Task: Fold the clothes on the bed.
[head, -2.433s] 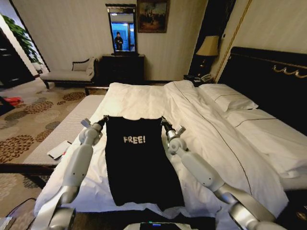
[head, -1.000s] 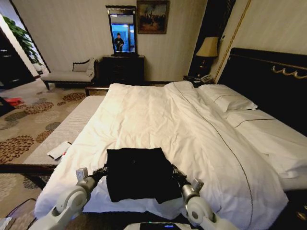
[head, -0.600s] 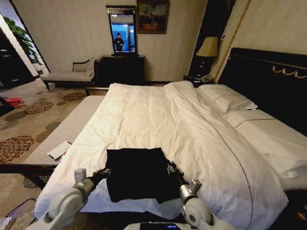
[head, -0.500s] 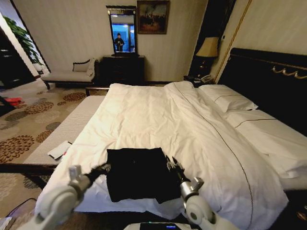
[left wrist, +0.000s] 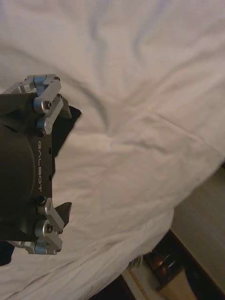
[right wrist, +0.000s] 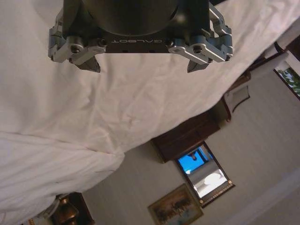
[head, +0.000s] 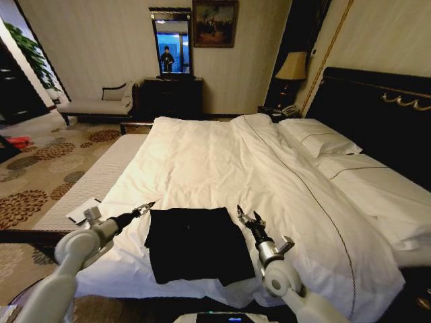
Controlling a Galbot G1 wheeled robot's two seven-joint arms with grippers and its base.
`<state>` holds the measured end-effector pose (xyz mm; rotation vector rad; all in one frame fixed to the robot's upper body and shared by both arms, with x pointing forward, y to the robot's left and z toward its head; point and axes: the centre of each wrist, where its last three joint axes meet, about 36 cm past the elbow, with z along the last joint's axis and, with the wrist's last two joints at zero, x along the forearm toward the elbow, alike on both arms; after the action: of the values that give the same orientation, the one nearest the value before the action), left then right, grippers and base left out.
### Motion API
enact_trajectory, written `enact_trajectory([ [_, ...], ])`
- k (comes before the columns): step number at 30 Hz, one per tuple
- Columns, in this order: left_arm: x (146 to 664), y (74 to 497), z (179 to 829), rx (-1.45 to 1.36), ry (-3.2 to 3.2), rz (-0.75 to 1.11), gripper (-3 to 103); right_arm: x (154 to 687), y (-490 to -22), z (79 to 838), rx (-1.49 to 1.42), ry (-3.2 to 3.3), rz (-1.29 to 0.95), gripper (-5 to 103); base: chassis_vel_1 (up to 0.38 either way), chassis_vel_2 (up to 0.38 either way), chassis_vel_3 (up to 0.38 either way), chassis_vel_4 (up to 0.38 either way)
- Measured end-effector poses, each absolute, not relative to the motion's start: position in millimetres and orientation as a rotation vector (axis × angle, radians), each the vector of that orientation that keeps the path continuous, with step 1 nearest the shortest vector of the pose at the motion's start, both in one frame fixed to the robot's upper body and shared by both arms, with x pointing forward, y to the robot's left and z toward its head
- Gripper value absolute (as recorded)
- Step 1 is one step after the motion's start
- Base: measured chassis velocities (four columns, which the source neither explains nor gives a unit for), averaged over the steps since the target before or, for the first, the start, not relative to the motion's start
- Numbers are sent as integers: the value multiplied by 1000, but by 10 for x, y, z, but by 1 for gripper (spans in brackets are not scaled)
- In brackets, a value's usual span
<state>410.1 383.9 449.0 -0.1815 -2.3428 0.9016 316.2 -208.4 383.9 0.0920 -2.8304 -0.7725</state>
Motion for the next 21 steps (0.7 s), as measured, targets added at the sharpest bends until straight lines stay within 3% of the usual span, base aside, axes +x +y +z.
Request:
enact_trajectory([
  [17,4319,3803,3922,-114,-2276,961,101,3197,-2116,3656,12,-2802,-719,100,0,0,0,0],
  [20,4360,3720,3842,-124,-2289,954,88,3231,-2122,3625,-1,-2800,-711,100,0,0,0,0],
  [21,4360,3720,3842,-124,-2289,954,88,3231,-2122,3625,-1,-2800,-711,100,0,0,0,0],
])
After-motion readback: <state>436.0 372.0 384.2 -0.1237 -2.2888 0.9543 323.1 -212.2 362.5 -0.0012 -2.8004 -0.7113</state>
